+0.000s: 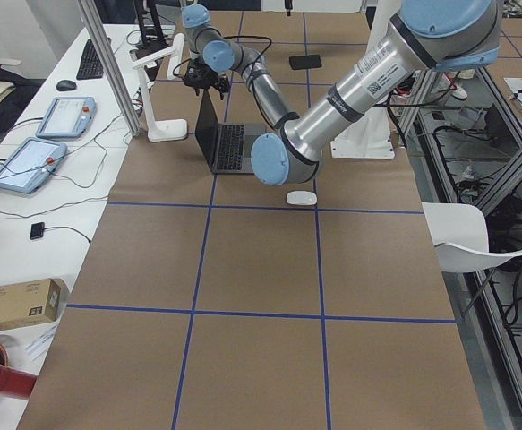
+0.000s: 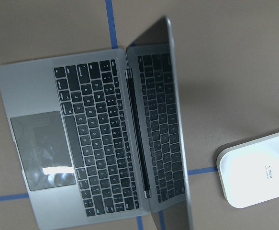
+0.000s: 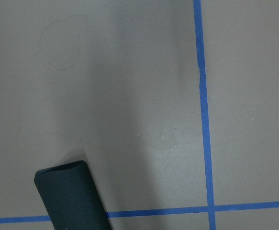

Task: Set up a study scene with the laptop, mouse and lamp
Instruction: 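Withdraw the left gripper away from the laptop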

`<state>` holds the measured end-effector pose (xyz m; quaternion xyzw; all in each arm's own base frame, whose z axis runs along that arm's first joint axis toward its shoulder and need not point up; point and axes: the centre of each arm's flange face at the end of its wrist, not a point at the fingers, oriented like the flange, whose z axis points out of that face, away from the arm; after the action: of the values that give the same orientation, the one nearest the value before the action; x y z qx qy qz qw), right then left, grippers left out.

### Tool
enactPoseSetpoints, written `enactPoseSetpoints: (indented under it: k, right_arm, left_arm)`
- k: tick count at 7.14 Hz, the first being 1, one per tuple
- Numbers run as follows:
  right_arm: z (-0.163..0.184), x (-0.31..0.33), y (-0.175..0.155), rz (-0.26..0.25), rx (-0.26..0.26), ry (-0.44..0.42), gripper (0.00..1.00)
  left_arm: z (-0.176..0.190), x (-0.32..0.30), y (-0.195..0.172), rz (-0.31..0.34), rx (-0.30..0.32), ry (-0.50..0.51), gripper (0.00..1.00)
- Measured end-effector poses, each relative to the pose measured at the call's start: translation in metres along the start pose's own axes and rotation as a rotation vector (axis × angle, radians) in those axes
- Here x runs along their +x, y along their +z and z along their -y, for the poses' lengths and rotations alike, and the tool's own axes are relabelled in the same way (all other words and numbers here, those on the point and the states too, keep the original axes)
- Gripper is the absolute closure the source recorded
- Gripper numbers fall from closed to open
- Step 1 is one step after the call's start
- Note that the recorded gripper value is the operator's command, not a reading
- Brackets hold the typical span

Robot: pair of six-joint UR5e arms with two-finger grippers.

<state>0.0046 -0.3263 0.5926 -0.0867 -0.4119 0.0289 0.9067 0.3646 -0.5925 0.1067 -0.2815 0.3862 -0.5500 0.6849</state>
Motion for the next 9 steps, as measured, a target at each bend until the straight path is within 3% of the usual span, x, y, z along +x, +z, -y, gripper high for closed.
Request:
enactPoseSetpoints:
  k: [5, 7, 9]
  right_arm:
    - [0.008, 0.001, 0.002, 0.006, 0.000, 0.022, 0.00]
    - [0.021, -0.006, -0.001, 0.010, 0.015, 0.013, 0.00]
    - [0.042, -0.008, 0.000, 0.002, 0.025, 0.005, 0.00]
  left_arm:
    - [0.048, -0.117, -0.052, -0.016, 0.004, 0.532, 0.01]
    - [0.073, -0.146, -0.059, 0.044, 0.045, 0.727, 0.01]
    - [0.125, -0.169, -0.062, 0.106, 0.102, 0.832, 0.01]
